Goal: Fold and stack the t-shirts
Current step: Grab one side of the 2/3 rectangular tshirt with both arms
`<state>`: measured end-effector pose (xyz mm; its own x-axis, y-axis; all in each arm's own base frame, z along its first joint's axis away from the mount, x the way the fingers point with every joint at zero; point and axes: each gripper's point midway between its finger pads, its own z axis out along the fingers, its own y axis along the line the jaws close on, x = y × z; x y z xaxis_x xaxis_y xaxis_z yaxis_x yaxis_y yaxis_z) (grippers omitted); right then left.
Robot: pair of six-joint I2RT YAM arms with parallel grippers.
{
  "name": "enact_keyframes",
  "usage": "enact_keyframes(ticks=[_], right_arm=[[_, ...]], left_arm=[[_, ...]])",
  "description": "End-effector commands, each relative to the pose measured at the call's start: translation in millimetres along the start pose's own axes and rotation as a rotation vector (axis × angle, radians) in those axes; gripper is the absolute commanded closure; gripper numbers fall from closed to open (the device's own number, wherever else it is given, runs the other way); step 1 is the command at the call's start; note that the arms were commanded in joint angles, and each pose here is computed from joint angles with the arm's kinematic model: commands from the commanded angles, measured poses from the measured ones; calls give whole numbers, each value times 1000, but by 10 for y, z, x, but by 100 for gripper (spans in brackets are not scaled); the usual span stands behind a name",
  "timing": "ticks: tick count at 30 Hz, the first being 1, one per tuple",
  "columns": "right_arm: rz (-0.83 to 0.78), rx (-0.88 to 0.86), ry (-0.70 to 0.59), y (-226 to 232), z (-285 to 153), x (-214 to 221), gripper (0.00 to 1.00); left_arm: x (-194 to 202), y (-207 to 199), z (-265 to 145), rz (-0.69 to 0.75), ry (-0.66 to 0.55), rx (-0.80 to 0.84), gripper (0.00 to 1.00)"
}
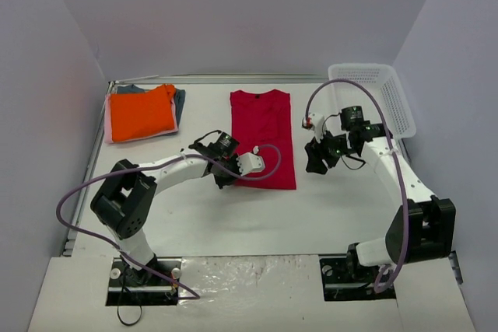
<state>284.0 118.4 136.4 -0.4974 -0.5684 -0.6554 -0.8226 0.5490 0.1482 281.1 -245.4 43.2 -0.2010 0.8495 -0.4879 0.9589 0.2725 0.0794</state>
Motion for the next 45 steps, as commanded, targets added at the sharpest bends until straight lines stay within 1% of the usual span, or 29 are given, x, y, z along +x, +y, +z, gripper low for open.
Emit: enact_keyframes(ticks=[1,2,3,4,6,8,10,14,22,28,32,37,45], right_arm=[[-199,-71,-35,267,-17,149,49],[-247,-55,-45,273,-34,162,48],[-304,-13,-56,274,-101,152,42],[-345,21,-69,230,-106,134,39],[-401,61,-56,221,-110,198,36],[-432,85,-37,198,-73,227,38],[-459,88,15,219,-8,279,39],[-501,59,96,300,194,368,45],[-547,-10,211,346,591,549,51],[-556,-66,260,412,828,633,55],[-560,-95,267,472,935,636,57],[-554,-116,308,460,1040,729,60],[-544,-107,326,394,1135,756,60]], left_arm=[[-60,-53,-61,-35,-20,73,98],[-79,-70,-63,-45,-30,94,98],[-61,-82,-42,-59,-25,106,98],[-56,-73,-36,-66,-25,112,98],[-58,-83,-9,-77,-19,133,98],[-55,-89,8,-83,-13,146,98],[-85,-96,36,-94,-13,161,98],[-92,-91,66,-110,-8,173,98],[-96,-101,64,-139,-10,202,98],[-70,-106,76,-155,-3,213,98],[-98,-96,59,-177,-17,227,98],[-117,-96,59,-191,-26,245,98],[-104,-139,60,-190,-27,265,98]])
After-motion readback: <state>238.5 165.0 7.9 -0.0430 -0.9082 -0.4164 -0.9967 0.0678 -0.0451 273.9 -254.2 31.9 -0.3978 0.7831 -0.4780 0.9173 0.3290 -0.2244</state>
